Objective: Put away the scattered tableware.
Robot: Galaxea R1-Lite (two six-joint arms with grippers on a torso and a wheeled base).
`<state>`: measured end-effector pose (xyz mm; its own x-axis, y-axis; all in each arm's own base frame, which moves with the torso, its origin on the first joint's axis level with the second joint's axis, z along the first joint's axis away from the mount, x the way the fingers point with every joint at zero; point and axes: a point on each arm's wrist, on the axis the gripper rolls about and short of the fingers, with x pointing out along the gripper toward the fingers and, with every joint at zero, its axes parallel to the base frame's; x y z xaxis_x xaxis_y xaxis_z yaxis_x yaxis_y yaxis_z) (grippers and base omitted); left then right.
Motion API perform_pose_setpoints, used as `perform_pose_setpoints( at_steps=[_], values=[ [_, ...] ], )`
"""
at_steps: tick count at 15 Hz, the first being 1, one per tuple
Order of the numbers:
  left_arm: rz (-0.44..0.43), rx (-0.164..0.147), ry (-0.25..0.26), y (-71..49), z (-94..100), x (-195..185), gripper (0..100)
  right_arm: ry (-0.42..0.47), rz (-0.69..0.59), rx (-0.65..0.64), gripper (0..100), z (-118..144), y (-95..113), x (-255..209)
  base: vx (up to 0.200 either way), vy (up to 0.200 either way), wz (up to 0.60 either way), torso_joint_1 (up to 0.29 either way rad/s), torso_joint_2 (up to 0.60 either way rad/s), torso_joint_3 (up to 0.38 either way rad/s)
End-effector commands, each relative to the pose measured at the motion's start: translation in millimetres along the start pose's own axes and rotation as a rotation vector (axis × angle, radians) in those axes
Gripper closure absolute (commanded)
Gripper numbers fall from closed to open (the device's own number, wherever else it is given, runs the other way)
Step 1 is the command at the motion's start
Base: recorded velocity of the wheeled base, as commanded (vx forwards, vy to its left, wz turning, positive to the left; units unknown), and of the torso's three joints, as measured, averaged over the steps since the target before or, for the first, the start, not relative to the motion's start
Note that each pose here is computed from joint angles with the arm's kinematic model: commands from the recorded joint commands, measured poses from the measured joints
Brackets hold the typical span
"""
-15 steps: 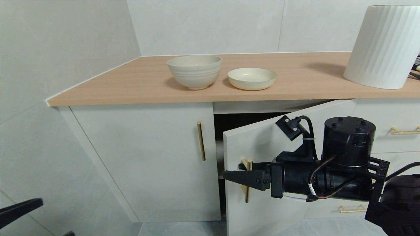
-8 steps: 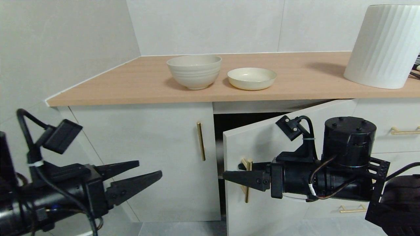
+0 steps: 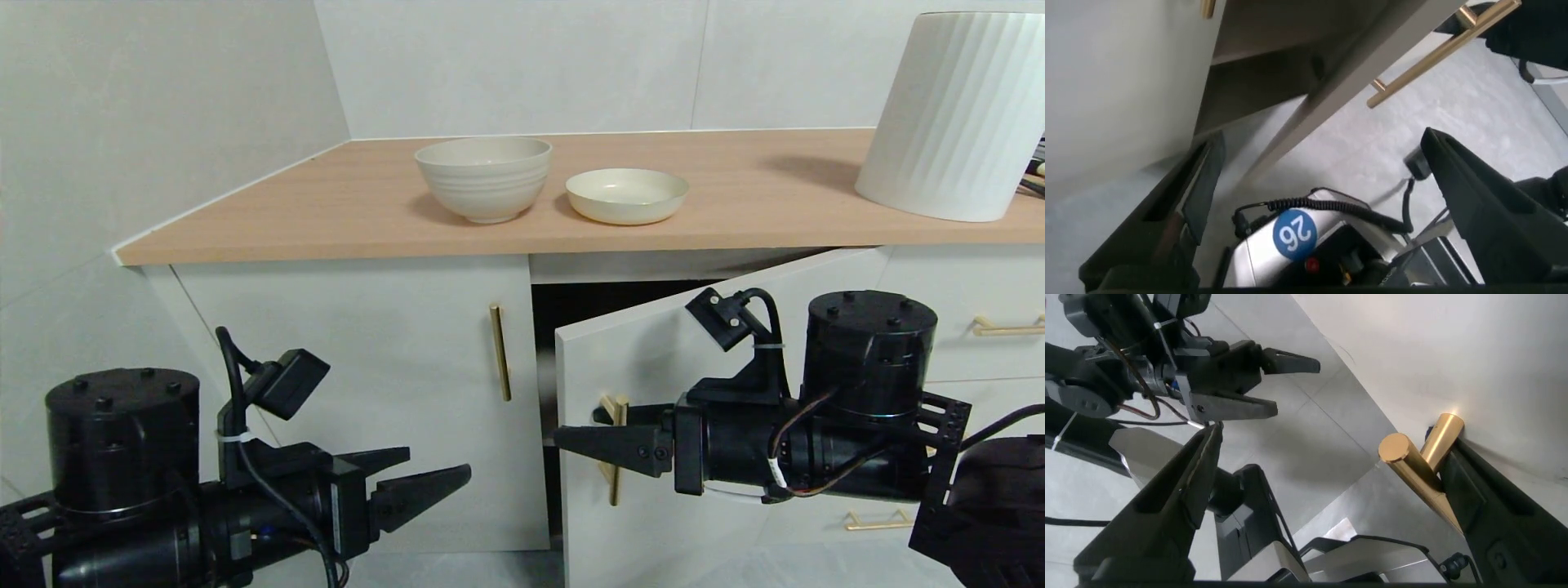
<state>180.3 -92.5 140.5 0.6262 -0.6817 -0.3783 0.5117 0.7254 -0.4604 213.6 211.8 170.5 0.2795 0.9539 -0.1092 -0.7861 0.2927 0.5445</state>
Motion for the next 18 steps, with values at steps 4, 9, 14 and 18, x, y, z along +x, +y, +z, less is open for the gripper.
perform_pose_setpoints(
  at_steps=[4,9,14,18],
  values=[
    [-0.002,0.001,-0.004,-0.5,3.0,3.0,100,-0.002,0.003,-0.002,0,0.2,0.6,0.0,0.0,0.0,0.0,0.0,0.0,0.0],
    [-0.012,0.05,-0.051,-9.7,25.7,19.6,100,-0.006,0.007,-0.006,0,1.0,2.6,-1.4,0.0,0.0,0.0,0.0,0.0,0.0],
    [0.001,0.037,0.003,4.1,29.3,68.4,100,0.006,0.0,0.003,0,-2.9,-0.5,-0.1,0.0,0.0,0.0,0.0,0.0,0.0],
    [-0.077,0.078,-0.07,6.8,5.5,112.9,100,0.004,0.0,0.002,0,-2.5,-0.7,-0.3,0.0,0.0,0.0,0.0,0.0,0.0]
  ],
)
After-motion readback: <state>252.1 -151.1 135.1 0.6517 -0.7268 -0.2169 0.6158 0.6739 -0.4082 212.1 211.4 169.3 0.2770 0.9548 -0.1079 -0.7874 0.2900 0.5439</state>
